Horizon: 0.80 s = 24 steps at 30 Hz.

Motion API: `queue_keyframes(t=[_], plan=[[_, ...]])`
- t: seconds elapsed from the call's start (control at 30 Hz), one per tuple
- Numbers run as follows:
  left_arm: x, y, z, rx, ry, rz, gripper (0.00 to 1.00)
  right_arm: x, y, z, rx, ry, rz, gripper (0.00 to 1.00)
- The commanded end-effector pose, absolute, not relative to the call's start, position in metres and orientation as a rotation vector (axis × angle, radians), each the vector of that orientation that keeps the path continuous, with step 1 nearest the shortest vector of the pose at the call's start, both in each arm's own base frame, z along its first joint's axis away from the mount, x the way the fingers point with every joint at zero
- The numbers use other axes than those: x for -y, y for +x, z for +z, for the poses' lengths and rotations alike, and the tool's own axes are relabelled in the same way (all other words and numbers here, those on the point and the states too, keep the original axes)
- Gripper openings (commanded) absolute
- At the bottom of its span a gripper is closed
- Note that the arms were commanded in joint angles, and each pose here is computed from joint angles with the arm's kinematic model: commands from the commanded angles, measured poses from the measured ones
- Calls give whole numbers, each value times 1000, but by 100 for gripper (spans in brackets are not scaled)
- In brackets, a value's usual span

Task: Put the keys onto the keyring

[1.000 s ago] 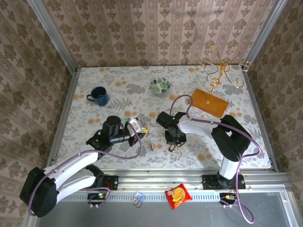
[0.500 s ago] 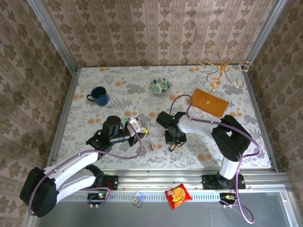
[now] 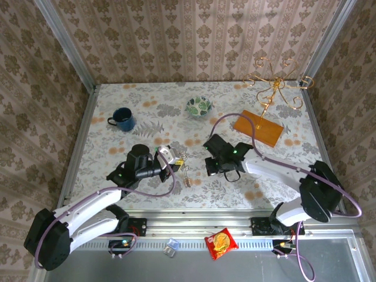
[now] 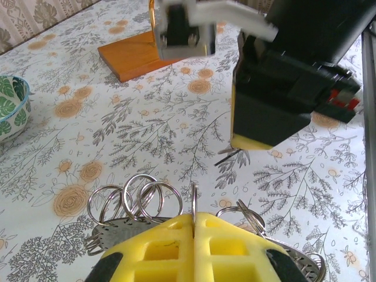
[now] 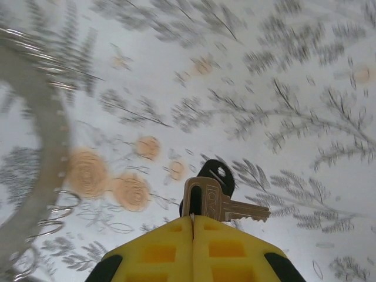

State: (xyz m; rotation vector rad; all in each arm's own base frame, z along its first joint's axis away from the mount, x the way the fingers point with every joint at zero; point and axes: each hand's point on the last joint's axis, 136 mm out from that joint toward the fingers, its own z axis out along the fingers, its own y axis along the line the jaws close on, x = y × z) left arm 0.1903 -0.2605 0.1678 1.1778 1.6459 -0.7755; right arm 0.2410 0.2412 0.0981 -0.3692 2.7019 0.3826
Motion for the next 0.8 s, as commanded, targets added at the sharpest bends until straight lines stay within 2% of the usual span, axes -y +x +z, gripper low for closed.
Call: queue_keyframes(t=[0.0,0.2,0.4,0.63,0.77], plan=[[264,187,185,-1608,1122,-837,0,-265,246,136,-2451,-642,518,0],[267,188,188,-1639,1080,-877,0,-296,222,175,-2110,-963,765,0],[267,189,188,-1686,1050,-900,0,-314,218,200,-1958,-1020,878,0],[268,188,188,-1690,1052,-915,0,-323,229,201,-1952,-1017,862,0],[268,189,188,-1692,1058,-903,0,-300,256,189,-2030,-917,614,0]])
